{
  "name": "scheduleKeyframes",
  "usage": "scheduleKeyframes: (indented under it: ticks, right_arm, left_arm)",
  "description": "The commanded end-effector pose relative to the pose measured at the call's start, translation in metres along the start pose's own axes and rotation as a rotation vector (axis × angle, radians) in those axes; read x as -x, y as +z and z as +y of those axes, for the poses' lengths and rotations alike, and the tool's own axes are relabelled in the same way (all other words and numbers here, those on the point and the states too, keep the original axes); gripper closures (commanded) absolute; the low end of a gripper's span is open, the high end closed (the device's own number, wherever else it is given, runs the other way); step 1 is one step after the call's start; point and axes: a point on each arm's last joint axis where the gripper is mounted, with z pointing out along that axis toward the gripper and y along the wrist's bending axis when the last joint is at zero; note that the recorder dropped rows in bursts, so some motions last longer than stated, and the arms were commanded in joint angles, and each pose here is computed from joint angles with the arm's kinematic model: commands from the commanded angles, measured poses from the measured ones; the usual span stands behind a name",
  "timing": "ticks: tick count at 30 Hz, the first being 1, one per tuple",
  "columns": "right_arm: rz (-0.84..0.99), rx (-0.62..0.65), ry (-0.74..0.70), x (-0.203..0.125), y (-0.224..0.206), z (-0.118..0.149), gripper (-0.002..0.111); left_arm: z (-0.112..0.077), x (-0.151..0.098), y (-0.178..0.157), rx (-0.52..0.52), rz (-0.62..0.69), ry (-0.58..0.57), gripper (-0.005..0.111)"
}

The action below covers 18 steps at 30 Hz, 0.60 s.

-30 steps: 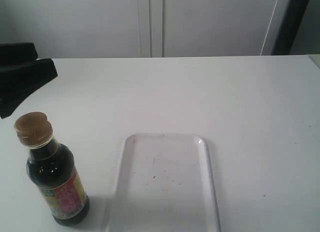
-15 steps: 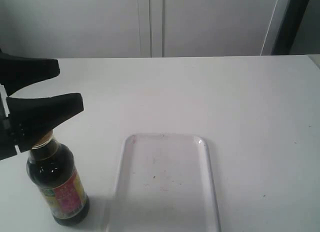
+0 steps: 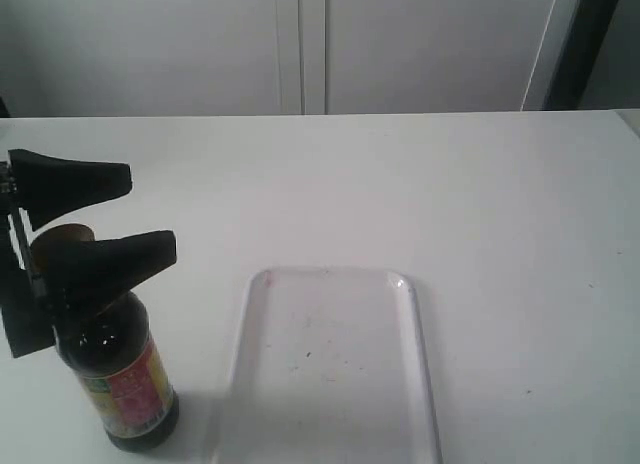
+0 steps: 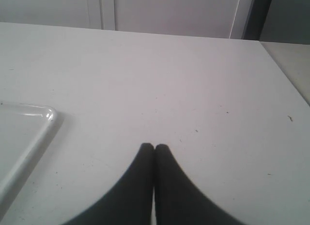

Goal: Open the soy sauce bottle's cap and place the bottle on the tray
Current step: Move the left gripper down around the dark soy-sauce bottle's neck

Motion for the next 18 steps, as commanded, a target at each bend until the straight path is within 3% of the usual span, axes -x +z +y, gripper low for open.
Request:
scheduleKeyframes:
  ticks: [1, 18]
  right_arm:
    - [-0.010, 0.000, -0.001, -0.001, 0.000, 0.000, 0.108]
    - [-0.010, 0.000, -0.001, -0.001, 0.000, 0.000, 0.108]
  left_arm:
    - [0.000, -0.003, 0.002, -0.013, 0.005, -0.004, 0.014]
    - [-0.004, -0.027, 0.000, 0.006, 0.012, 0.000, 0.014]
